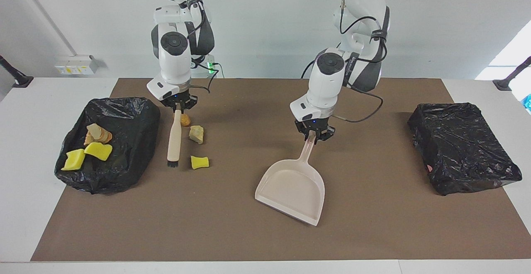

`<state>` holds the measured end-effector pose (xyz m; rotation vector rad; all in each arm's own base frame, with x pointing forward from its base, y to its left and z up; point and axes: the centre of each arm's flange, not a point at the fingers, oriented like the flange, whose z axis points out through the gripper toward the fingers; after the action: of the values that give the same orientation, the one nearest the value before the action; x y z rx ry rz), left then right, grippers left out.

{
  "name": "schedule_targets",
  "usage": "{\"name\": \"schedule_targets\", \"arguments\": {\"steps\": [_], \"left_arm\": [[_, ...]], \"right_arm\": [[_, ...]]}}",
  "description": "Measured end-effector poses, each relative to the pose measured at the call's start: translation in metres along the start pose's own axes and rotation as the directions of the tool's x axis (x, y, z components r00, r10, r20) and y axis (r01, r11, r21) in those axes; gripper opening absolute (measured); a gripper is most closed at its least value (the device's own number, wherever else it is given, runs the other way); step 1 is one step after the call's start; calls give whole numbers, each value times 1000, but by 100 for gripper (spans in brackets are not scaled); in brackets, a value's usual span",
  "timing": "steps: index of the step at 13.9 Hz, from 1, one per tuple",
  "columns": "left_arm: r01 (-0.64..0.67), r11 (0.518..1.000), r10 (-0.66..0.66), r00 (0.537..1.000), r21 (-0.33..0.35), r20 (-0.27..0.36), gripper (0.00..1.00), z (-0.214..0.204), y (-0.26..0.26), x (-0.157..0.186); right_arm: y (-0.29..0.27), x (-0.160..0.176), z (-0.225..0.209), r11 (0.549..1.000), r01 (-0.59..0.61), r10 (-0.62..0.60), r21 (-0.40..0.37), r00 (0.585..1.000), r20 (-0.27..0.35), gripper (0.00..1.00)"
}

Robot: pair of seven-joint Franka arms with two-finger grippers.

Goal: Sweep and dump trash in bin

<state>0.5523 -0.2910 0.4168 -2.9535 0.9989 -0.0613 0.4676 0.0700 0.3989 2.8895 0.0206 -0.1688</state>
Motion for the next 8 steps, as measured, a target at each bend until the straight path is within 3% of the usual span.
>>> {"name": "schedule_targets", "arguments": {"steps": [2, 4, 8], "left_arm": [[-137, 991, 137, 990, -1, 27, 33, -21, -31, -17], [-308, 951, 309, 950, -12, 48, 33, -43, -58, -36], [-632, 769, 639, 765, -93, 84, 33, -63, -101, -79]], "right_arm": [[2, -17, 7, 1000, -1, 2, -8, 1000, 14, 26], [5, -42, 17, 999, -27, 28, -20, 999, 30, 26], [8, -97, 32, 990, -125, 130, -69, 989, 75, 26]]}}
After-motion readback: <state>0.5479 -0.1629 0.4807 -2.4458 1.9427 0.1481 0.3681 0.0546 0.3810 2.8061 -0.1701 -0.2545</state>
